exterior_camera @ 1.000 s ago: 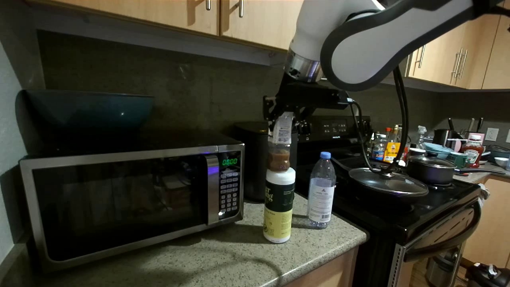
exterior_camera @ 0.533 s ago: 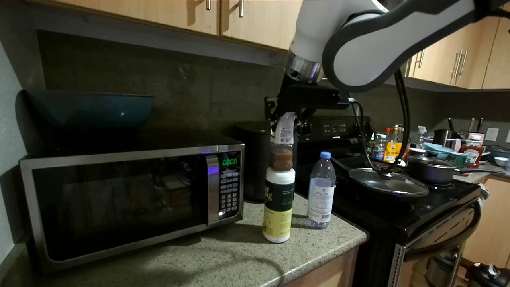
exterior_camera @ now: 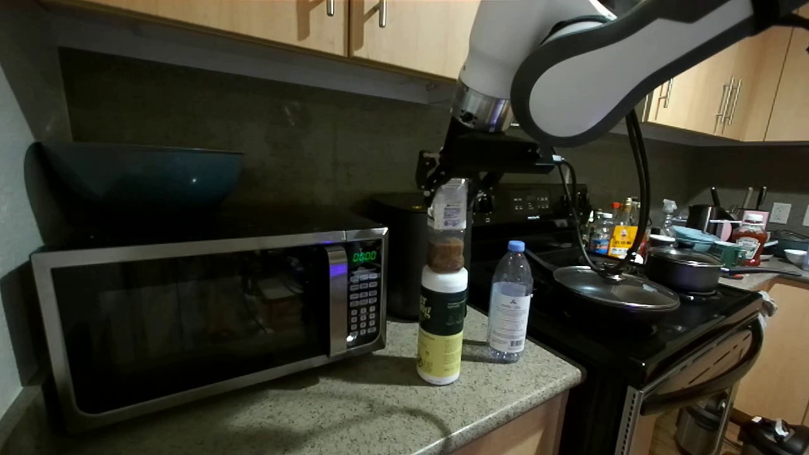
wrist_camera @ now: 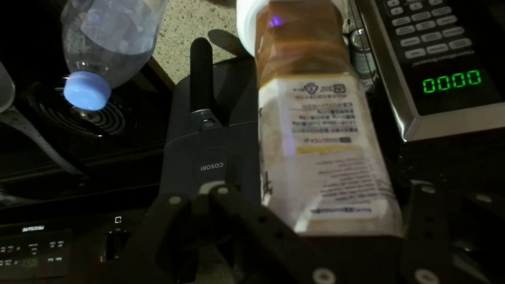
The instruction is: Remove the bottle from the top of the microwave and place it on top of the container on the left
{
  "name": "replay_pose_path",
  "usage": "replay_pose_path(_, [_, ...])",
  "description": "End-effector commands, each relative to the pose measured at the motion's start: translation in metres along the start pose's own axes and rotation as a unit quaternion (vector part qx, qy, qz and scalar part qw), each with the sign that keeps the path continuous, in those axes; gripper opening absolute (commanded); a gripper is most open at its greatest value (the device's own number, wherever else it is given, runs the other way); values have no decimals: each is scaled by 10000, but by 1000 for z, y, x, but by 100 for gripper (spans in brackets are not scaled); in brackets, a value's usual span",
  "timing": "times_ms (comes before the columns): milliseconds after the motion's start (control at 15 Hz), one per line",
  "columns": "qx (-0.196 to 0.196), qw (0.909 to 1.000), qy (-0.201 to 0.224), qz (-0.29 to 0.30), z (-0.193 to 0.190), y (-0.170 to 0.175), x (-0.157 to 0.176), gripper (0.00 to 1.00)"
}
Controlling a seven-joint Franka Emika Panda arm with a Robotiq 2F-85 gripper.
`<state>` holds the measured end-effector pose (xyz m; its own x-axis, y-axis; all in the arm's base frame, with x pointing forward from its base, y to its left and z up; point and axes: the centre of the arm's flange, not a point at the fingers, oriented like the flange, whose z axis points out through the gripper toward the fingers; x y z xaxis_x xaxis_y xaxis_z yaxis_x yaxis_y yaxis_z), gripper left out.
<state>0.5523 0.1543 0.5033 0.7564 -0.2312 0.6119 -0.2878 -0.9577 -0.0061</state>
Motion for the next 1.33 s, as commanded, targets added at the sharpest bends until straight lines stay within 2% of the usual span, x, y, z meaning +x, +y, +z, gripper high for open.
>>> replay_pose_path(0, [-64,9999,5,94,-4,1,-6,100])
replay_pose_path(467, [-6,10000,-42,-14,-10,-3,-4,100])
replay_pose_path(600, [321,9992,-145,-180,-20,-9,-5,100])
replay_pose_path(800, [587,9968,-331,-428,-40,-23,-9,100])
replay_pose_path(1267, [804,9934,-353,-732,-64,-36,-12,100])
